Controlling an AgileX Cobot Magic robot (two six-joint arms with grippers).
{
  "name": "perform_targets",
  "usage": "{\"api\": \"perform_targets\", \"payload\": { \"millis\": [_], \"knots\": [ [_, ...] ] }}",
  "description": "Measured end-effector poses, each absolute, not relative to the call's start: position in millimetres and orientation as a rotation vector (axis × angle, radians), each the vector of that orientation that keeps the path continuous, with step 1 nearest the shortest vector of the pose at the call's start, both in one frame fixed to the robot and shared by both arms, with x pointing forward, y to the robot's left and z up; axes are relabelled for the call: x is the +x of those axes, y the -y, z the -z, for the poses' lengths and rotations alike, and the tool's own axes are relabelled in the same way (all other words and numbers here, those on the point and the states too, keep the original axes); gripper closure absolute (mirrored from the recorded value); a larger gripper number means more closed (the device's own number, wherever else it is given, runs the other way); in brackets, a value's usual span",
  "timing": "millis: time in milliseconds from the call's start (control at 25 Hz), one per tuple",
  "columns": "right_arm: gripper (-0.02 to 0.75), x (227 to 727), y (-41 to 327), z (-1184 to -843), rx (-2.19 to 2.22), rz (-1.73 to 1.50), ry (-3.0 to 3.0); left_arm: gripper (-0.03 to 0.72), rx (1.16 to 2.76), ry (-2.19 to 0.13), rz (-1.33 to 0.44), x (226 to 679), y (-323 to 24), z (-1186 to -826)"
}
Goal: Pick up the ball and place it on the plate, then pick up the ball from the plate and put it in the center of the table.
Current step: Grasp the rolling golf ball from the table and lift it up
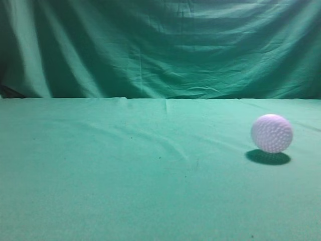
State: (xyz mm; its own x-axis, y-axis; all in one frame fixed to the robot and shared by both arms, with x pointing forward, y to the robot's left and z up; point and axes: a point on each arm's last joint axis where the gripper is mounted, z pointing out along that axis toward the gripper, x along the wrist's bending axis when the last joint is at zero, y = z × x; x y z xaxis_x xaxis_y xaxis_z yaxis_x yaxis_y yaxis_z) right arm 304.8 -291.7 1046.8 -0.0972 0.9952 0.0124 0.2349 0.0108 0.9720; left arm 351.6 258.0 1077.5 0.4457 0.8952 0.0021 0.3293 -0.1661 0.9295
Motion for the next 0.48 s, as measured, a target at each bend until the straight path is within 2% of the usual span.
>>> {"api": "perform_targets", "payload": {
  "millis": [280, 480],
  "knots": [
    [0.675, 331.5, 288.4, -1064.9, 1.369, -0.967, -1.690, 0.688, 1.727, -1.092, -0.751, 352.5, -261.0, -1058.5],
    [0.675, 360.2, 275.7, -1070.3, 1.390, -0.731, -2.076, 0.688, 1.707, -1.103, -0.786, 354.2, -263.2, -1052.8]
  ]
}}
